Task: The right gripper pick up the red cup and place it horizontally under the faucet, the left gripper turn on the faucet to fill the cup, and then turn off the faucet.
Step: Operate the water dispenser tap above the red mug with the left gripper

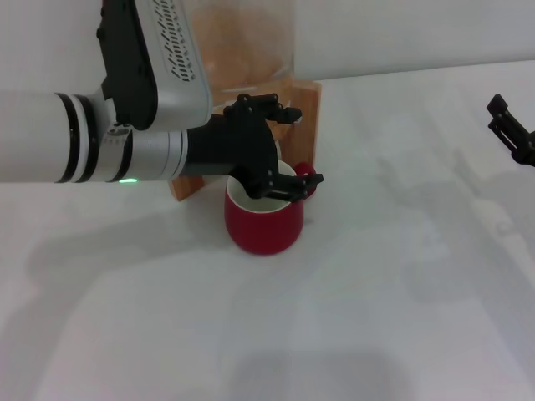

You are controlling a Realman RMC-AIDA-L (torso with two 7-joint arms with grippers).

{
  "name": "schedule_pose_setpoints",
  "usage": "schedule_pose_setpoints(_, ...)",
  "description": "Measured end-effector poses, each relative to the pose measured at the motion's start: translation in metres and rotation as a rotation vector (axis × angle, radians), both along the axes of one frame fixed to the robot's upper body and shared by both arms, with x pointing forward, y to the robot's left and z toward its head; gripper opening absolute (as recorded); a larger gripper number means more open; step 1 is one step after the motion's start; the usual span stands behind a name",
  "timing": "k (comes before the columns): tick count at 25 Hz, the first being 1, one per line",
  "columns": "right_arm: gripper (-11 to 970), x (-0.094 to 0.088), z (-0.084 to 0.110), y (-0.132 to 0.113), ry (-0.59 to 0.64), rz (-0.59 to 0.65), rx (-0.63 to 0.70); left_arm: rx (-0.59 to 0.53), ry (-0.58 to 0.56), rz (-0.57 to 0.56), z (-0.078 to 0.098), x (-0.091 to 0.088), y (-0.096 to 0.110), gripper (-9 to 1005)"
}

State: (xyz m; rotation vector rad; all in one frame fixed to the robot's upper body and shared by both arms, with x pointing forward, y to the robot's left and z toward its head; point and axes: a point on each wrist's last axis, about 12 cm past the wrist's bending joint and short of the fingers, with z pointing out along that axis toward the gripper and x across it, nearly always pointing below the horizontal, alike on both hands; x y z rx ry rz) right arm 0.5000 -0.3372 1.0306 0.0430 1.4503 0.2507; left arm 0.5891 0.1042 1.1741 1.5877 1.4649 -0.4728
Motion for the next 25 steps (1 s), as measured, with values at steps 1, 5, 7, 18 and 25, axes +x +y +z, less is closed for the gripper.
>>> schedule_pose_setpoints(1,845,-0.0001,0.0001,0.0000,-0.001,0.000,0.000,0.000,0.000,0.000,0.0001,0.0000,-0.0001,875)
schedule_pose_setpoints(5,845,-0.0013,-0.0003,-0.0005,0.000,-0.001,0.000,0.000,-0.001,-0.001,0.0003,0.0001,-0.0003,875)
schedule_pose_setpoints(7,845,-0.0018,-0.0004,-0.0007,-0.001,-0.002,0.000,0.000,-0.001,-0.001,0.0004,0.0001,-0.0004,875)
schedule_pose_setpoints(18,845,-0.0029,-0.0004,-0.0008,-0.004,0.000,0.000,0.000,0.000,0.001,-0.0004,0.0002,-0.0003,875)
schedule_pose_setpoints(25,845,-0.0034,-0.0003,-0.0009,-0.006,0.000,0.000,-0.003,0.002,0.008,-0.0005,0.0011,0.0006,875)
